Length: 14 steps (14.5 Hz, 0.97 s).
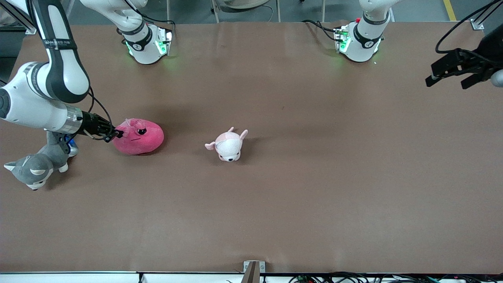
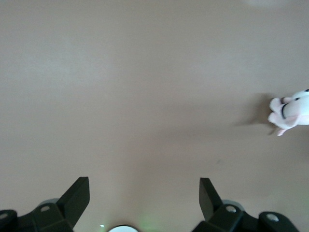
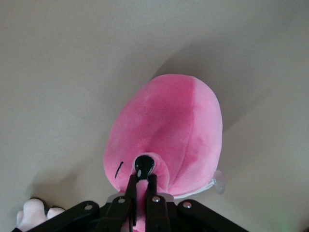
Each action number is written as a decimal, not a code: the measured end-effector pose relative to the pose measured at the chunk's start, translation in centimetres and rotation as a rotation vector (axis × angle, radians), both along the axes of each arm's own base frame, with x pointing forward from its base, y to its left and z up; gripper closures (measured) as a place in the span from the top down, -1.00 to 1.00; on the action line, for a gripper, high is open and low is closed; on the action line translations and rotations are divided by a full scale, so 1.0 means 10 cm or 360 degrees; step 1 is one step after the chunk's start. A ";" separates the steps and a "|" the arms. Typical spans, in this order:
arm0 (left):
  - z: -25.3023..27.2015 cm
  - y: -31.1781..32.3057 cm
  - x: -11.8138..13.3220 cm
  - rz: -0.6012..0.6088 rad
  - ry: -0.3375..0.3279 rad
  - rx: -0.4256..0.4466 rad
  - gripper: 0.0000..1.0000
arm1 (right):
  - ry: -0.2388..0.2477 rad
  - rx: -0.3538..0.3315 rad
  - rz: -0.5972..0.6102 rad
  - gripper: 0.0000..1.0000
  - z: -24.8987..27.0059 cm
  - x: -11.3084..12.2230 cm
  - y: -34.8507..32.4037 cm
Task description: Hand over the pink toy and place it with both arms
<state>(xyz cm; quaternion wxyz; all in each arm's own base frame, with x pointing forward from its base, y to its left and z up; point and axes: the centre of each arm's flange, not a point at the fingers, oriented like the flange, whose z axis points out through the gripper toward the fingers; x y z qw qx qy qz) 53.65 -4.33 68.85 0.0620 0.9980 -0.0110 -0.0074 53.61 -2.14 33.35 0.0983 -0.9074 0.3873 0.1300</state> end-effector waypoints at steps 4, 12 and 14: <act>-0.09 -0.05 -0.12 -0.0005 -0.0038 0.0114 1.00 | -0.0042 0.0007 0.0095 -0.08 -0.08 0.05 -0.01; -0.12 -0.11 -0.24 0.0007 -0.0070 0.0176 1.00 | -0.0284 -0.0217 0.0856 1.00 0.71 0.46 -0.15; -0.10 -0.08 -0.21 0.0015 -0.0092 0.0169 1.00 | -0.0316 -0.0257 0.1078 1.00 1.02 0.55 -0.18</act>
